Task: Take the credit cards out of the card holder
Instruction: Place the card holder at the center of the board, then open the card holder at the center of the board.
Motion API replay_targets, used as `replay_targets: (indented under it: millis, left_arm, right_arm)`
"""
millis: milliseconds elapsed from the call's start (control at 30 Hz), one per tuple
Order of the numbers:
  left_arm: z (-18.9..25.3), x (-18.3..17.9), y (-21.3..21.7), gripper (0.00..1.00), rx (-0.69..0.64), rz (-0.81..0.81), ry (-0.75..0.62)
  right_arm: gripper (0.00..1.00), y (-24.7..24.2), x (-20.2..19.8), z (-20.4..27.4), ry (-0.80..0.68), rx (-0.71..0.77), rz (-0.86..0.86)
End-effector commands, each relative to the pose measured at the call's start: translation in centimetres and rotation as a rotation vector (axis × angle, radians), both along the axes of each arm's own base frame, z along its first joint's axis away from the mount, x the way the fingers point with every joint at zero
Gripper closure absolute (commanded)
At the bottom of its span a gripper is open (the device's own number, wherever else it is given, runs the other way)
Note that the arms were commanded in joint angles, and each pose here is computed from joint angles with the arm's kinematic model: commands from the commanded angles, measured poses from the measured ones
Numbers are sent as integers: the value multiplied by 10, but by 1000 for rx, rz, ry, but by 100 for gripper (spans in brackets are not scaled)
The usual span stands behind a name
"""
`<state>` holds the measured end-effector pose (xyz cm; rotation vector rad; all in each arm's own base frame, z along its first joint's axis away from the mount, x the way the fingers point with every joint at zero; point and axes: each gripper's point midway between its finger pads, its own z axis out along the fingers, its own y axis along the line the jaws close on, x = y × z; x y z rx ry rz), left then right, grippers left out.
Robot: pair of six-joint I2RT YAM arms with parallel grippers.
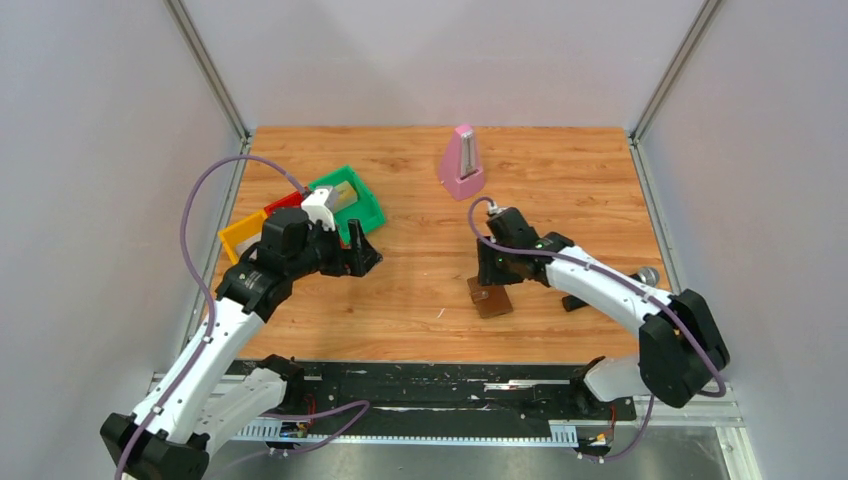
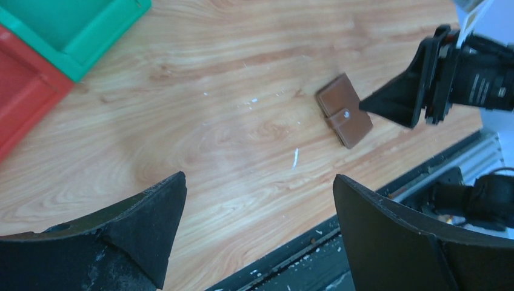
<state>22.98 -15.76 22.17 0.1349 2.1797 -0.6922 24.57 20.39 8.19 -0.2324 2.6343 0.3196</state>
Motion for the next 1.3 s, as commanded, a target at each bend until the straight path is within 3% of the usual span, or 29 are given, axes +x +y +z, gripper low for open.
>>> replay_targets:
  millis: [0, 133, 533, 967, 1267]
  left_arm:
    - [6, -3, -27, 2, -88, -136, -12]
    - [-7, -4, -39, 4, -88, -185, 38]
    - [-58, -11, -82, 15, 20, -253, 171]
    - [-87, -13, -116, 27, 2, -266, 243]
    - [-106, -8, -146, 33, 66, -290, 240]
  right_arm:
    - [56, -14, 13, 7, -3, 186, -66]
    - [56, -26, 11, -1, 52, 267, -94]
    - [56, -31, 2, -41, 144, 291, -127]
    - [61, 15, -24, -41, 229, 481, 2]
    - [62, 0, -8, -29, 124, 437, -121]
